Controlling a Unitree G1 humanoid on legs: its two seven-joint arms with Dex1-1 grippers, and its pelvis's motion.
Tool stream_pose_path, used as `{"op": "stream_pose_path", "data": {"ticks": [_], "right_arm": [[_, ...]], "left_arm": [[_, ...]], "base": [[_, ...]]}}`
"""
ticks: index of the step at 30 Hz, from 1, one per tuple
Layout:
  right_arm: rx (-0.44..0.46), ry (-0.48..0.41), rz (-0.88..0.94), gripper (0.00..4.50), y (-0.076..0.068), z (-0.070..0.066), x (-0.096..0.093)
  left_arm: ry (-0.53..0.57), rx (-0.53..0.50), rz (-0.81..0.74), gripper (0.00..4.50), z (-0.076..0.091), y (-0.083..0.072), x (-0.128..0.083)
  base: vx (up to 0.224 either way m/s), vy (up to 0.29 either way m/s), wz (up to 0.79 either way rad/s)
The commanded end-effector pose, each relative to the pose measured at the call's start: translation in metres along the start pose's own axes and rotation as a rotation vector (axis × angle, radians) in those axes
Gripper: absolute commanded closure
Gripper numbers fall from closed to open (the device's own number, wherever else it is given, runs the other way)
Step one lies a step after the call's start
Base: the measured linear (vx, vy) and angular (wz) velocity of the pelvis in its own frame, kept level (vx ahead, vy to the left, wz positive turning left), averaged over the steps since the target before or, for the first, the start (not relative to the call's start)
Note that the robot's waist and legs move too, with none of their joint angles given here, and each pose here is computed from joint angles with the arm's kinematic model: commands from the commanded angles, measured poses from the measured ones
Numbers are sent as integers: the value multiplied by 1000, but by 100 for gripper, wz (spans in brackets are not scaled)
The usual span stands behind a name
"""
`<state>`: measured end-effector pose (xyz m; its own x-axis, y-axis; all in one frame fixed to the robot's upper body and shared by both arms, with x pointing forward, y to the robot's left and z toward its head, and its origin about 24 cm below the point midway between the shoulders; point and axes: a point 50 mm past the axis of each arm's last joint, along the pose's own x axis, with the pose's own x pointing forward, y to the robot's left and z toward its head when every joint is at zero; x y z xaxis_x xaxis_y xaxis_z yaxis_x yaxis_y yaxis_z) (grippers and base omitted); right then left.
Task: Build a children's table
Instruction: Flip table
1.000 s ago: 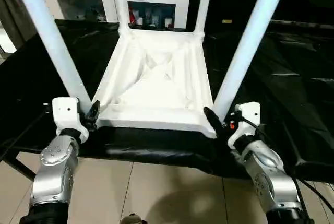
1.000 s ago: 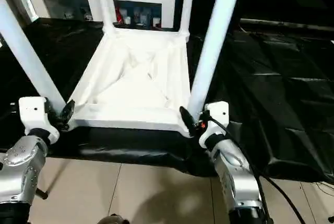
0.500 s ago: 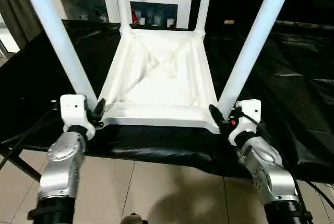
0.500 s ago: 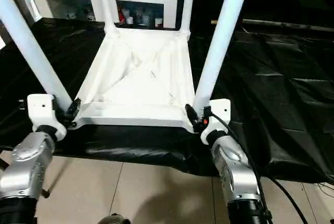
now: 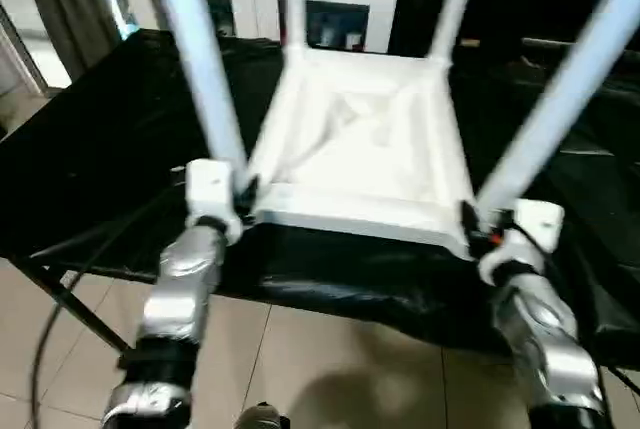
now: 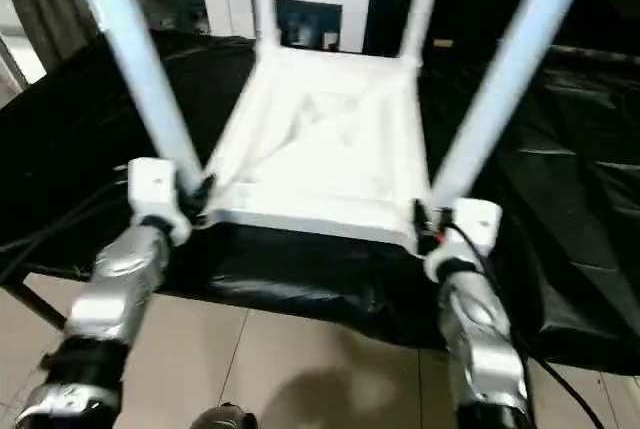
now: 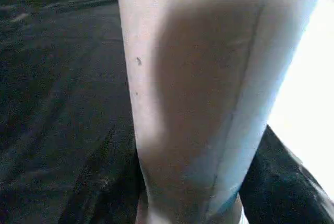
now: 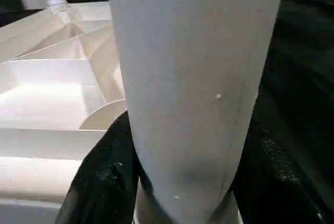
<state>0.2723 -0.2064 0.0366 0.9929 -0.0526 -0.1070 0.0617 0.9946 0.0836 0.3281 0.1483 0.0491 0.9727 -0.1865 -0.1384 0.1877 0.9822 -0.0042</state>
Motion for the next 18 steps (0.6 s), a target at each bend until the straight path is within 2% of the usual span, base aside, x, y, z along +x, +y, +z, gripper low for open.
{"op": "stream_pose_path", "data": {"ticks": [1, 3, 4, 5, 7, 8, 12, 14, 18], "right_arm": [[-13, 8, -19, 255, -4, -1, -2], [-17, 10, -16, 255, -6, -1, -2], [-8, -5, 21, 220, -5, 2, -1], [-8, -5, 21, 220, -5, 2, -1], [5, -25, 51, 184, -4, 5, 0], [19, -39, 71, 181, -4, 8, 0], [21, -54, 84, 139, -4, 12, 1], [17, -57, 85, 133, -4, 12, 1], [20, -85, 64, 94, -9, 14, -6]], "left_arm": [[-29, -4, -109, 238, 10, -25, 7], [-15, -32, -89, 238, 8, -26, 7], [0, -65, -43, 238, 6, -24, 7], [0, -65, -43, 238, 6, -24, 7], [14, -103, 8, 238, 5, -21, 6], [22, -135, 39, 238, 4, -19, 6], [26, -142, 62, 238, 2, -17, 6], [27, -145, 65, 238, 2, -17, 6], [33, -161, 77, 238, 1, -17, 5]], "base": [[0, 0, 0], [0, 0, 0], [0, 0, 0], [0, 0, 0], [0, 0, 0], [0, 0, 0], [0, 0, 0], [0, 0, 0], [0, 0, 0]]}}
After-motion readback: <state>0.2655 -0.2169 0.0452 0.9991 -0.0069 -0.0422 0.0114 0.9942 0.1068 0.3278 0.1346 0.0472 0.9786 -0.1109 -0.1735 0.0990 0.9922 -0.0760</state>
